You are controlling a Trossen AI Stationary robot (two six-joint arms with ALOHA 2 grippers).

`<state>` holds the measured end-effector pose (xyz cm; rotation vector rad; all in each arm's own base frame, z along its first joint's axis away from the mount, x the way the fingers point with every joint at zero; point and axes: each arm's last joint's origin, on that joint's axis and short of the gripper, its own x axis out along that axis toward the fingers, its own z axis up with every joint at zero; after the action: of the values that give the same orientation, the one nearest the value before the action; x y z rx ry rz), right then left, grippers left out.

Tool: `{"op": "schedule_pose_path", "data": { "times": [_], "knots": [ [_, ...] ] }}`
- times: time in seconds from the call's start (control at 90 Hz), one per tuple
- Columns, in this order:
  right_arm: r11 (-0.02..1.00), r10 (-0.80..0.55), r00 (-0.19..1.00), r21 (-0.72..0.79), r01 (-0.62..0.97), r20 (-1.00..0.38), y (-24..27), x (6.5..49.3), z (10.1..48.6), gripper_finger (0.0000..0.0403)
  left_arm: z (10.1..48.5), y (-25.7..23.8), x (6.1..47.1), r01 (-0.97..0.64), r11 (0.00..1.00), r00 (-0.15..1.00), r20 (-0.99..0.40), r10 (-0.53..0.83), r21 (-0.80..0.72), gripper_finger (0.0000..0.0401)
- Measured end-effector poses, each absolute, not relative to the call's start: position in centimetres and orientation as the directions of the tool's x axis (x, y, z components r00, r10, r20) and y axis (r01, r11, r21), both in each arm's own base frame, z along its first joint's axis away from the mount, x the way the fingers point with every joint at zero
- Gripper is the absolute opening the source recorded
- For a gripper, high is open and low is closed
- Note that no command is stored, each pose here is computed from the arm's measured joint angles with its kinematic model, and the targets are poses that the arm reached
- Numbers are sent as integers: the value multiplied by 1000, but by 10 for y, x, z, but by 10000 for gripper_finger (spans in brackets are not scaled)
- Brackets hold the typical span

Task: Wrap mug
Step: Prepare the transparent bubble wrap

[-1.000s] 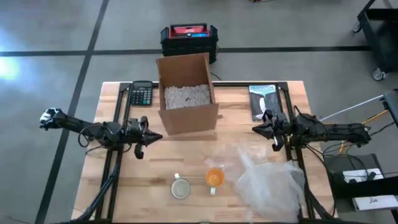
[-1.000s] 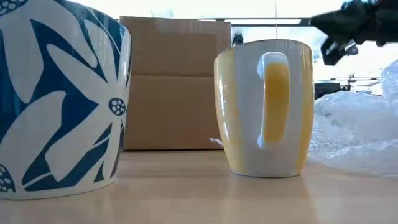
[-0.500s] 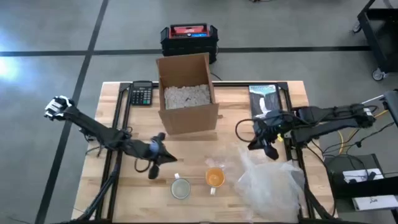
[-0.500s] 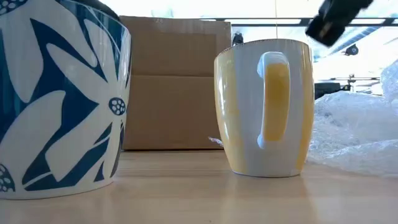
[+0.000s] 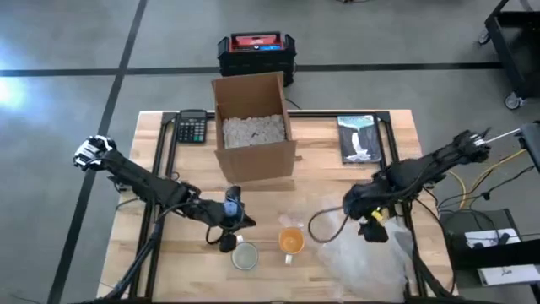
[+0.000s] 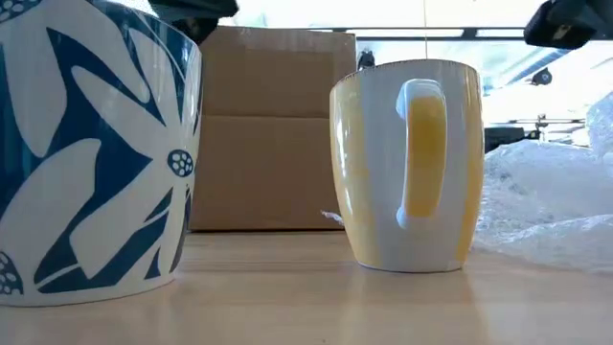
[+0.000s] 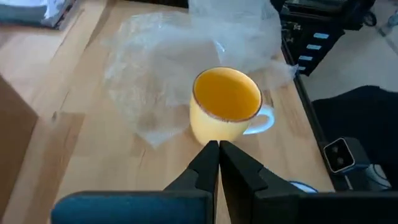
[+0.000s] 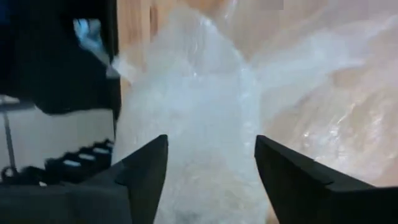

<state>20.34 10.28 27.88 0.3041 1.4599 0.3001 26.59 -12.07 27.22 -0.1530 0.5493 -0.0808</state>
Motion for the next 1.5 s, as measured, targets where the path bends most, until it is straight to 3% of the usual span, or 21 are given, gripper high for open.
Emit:
{"op": "schedule_pose_path", "data": {
  "times": [0.178,0.322,0.533,0.856,1.022,1.244,1.356,1.5],
  "knots": [
    [972,235,-127,233,31,-964,108,211,240,231,264,-124,273,33,989,833,-542,-108,-147,0],
    [983,177,-232,184,-12,-956,110,215,224,180,260,-125,275,31,989,829,-550,-106,-144,0],
    [972,184,-211,210,-105,-960,111,219,229,18,262,-125,276,29,988,839,-534,-106,-150,0],
    [980,196,-65,198,-12,-978,103,210,260,4,265,-124,275,28,988,847,-522,-105,-153,0],
    [982,188,24,189,20,-982,99,204,274,36,265,-124,275,28,988,847,-521,-105,-154,0],
    [980,196,60,198,19,-979,100,204,274,149,265,-124,275,28,988,847,-521,-105,-154,0],
    [981,191,37,192,11,-981,101,206,256,200,265,-124,275,28,988,847,-522,-105,-154,0],
    [968,247,-103,250,-23,-964,105,206,228,234,265,-124,274,28,988,846,-523,-105,-153,0]
  ]
}}
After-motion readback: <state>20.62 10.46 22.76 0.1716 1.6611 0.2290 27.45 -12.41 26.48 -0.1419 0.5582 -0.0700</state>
